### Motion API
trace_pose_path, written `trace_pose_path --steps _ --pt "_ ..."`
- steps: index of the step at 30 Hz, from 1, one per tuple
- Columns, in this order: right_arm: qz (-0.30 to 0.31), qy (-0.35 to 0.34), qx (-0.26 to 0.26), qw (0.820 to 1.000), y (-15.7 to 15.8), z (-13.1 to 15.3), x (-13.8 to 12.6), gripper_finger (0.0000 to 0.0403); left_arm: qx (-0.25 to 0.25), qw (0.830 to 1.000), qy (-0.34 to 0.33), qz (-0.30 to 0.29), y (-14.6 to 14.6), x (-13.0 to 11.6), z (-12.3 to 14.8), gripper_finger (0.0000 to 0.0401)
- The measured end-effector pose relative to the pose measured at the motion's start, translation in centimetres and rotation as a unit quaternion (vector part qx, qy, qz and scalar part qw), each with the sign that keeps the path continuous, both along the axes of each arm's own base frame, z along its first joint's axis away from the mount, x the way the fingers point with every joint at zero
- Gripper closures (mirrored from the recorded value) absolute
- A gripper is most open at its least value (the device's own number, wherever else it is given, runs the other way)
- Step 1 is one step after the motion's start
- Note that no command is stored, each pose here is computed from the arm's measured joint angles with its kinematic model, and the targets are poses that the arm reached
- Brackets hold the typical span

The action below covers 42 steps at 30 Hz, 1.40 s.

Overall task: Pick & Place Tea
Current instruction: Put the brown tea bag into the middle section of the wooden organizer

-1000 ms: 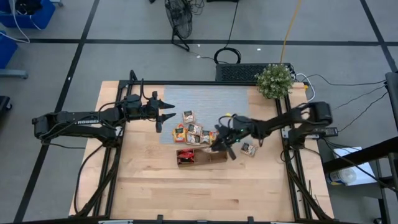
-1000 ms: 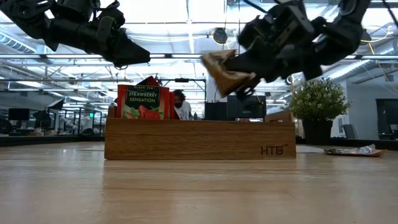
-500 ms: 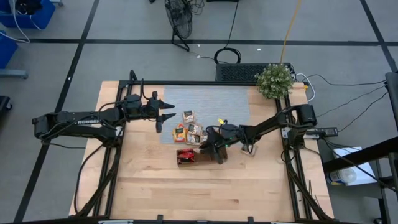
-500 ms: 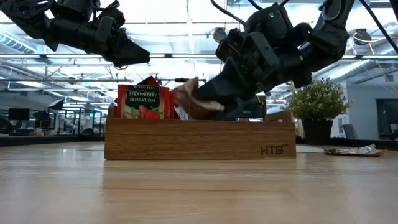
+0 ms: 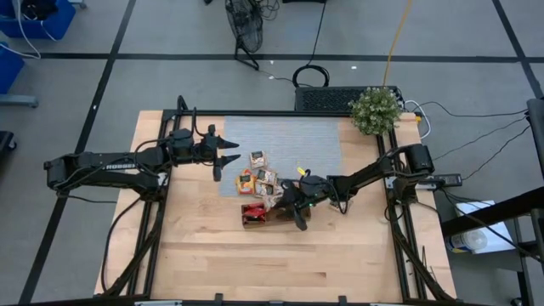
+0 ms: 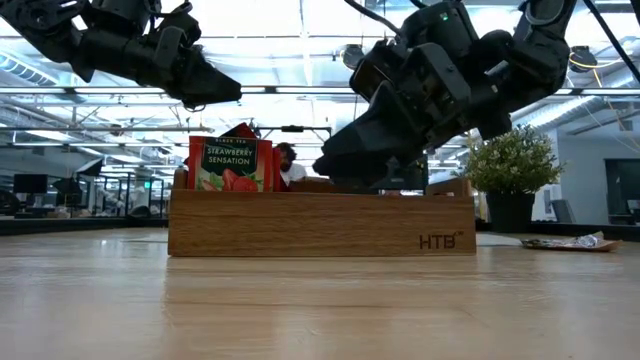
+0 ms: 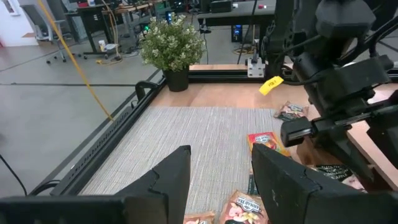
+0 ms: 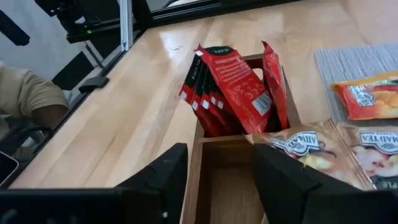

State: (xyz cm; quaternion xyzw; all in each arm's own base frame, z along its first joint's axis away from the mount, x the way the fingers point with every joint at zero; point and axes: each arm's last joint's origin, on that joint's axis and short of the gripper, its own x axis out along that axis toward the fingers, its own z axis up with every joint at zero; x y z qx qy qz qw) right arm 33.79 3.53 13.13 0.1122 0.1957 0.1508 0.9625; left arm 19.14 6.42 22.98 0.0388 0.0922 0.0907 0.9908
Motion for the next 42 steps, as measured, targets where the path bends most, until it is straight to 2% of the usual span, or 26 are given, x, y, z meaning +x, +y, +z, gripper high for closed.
trace_pose_path --steps 4,8,15,19,24,26,30,33,38,42 --pt "0.0 0.003 0.0 1.0 0.0 0.0 0.0 0.0243 0.0 1.0 0.0 0.0 0.0 0.0 0.0 0.0226" --pt "0.008 0.052 0.006 0.999 0.4 -0.7 -0.5 0.0247 0.0 1.0 0.0 0.0 0.0 0.0 0.0 0.0226" --pt "0.036 0.055 -0.027 0.997 0.8 -0.1 -1.0 0.0248 0.0 1.0 0.0 0.0 0.0 0.0 0.0 0.0226" --pt "0.046 0.01 -0.086 0.995 1.4 2.3 -1.5 0.0248 0.0 1.0 0.0 0.0 0.0 0.0 0.0 0.0226" --pt "-0.03 0.004 -0.226 0.974 0.7 4.9 -2.7 0.0248 0.0 1.0 0.0 0.0 0.0 0.0 0.0 0.0226" --pt "-0.049 0.027 -0.254 0.966 0.1 5.9 -2.4 0.0248 0.0 1.0 0.0 0.0 0.0 0.0 0.0 0.0226" --pt "-0.03 0.096 -0.255 0.962 -1.0 6.9 -0.6 0.0248 0.0 1.0 0.0 0.0 0.0 0.0 0.0 0.0226" --pt "0.017 0.133 -0.249 0.959 -1.1 6.2 1.0 0.0248 0.001 1.0 -0.002 0.0 0.0 0.0 0.0 0.0226" --pt "0.077 0.138 -0.217 0.963 -0.8 5.1 2.9 0.0248 0.0 1.0 -0.001 0.0 0.0 0.0 0.0 0.0226" --pt "0.086 0.141 -0.228 0.96 -0.9 4.4 3.7 0.0248 0.0 1.0 -0.001 0.0 0.0 0.0 0.0 0.0226"
